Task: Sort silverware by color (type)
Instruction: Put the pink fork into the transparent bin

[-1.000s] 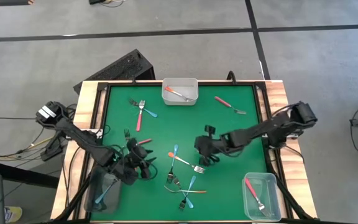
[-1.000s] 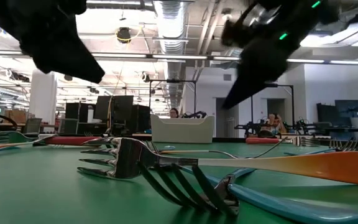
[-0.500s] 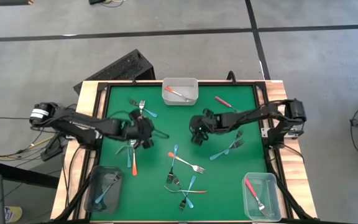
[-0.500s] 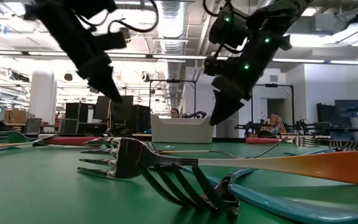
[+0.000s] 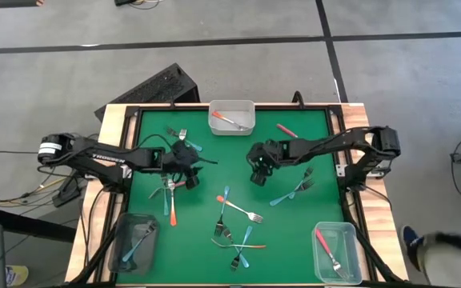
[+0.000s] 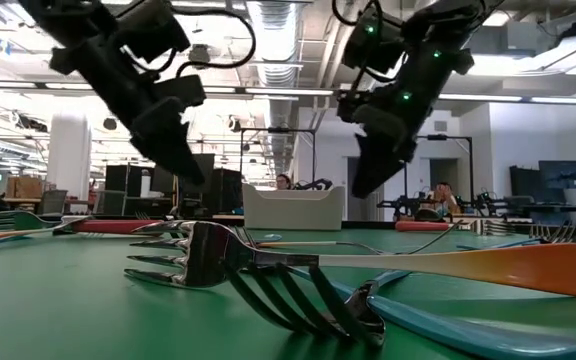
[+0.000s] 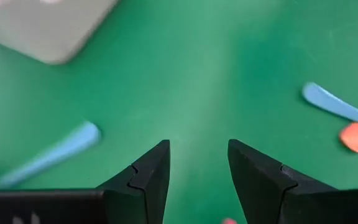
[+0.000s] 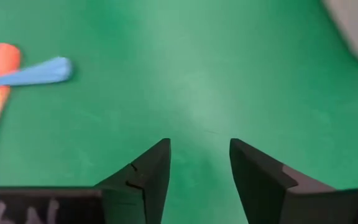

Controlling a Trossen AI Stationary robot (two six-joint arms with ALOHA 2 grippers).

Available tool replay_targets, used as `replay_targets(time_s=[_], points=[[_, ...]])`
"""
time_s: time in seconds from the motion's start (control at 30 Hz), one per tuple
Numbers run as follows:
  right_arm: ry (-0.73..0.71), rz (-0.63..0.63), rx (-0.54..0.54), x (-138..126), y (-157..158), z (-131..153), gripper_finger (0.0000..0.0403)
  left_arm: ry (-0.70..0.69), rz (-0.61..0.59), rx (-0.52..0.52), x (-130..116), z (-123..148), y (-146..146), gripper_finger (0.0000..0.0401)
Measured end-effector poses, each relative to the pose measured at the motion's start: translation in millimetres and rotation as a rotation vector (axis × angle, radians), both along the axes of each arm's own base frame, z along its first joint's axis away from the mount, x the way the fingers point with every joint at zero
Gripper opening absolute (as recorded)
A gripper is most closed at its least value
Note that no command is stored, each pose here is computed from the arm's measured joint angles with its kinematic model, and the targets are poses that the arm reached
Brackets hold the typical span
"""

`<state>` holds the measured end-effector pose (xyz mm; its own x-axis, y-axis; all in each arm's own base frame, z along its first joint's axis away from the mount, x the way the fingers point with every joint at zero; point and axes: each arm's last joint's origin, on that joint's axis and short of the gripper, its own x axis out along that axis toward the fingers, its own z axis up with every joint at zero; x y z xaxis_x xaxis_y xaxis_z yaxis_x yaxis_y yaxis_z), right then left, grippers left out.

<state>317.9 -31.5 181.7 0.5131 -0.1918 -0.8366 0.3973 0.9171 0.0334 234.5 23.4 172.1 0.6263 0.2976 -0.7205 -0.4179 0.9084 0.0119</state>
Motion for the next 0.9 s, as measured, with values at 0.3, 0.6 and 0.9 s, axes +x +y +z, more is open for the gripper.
replay_targets(time_s=[0.3,0.6,0.9], points=[[-0.026,0.020,0.071,-2.1,70.4,0.2,0.0172,-0.146,-0.056,-0.148,4.4,2.8,-48.7,0.0150],[-0.069,0.004,0.086,-18.9,136.2,0.7,0.0159,-0.298,-0.055,-0.216,-6.0,10.5,-109.9,0.0150],[-0.044,-0.032,0.075,-43.2,173.0,-2.6,0.0155,-0.462,0.002,-0.253,-27.4,17.9,-154.1,0.0150]])
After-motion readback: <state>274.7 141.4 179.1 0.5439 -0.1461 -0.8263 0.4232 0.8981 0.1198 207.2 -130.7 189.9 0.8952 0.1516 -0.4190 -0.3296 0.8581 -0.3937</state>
